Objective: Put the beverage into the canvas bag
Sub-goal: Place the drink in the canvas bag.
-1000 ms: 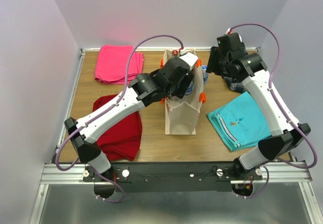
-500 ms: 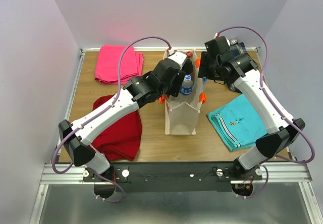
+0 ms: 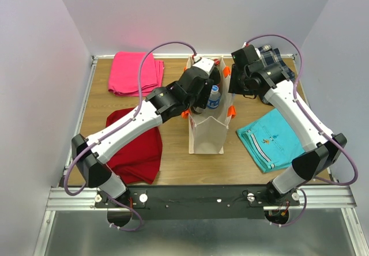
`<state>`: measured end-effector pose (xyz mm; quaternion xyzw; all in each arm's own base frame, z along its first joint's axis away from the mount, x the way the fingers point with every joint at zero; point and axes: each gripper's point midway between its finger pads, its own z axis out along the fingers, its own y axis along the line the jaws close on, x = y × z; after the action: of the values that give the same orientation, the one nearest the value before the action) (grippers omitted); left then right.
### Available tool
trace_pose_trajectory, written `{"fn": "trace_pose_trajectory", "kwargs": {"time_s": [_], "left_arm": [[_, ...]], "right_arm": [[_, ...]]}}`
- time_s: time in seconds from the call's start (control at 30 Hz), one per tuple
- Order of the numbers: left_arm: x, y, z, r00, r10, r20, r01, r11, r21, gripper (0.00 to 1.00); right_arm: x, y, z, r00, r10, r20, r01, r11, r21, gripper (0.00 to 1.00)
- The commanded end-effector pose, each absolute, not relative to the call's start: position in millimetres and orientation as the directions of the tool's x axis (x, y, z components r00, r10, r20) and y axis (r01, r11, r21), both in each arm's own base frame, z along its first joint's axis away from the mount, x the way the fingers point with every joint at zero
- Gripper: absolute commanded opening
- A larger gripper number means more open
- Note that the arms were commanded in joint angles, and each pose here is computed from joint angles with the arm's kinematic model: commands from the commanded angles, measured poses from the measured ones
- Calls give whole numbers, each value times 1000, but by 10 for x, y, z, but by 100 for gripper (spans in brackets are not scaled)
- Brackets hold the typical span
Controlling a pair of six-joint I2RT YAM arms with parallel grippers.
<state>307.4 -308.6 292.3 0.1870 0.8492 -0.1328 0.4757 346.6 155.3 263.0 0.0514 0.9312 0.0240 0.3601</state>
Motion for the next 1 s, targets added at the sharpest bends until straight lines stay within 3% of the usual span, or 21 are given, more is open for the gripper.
{"fn": "trace_pose_trajectory", "kwargs": {"time_s": [0.0, 0.97], "left_arm": [[3269, -3146, 2977, -444, 123, -888, 390, 918, -67, 0], [3550, -3224, 2292, -527, 153, -836, 305, 952, -17, 0]], "right_arm": [[3438, 1513, 2548, -746, 96, -659, 88, 995, 45, 49], [3334, 1482, 2511, -749, 147, -646, 128, 989, 77, 47]]}}
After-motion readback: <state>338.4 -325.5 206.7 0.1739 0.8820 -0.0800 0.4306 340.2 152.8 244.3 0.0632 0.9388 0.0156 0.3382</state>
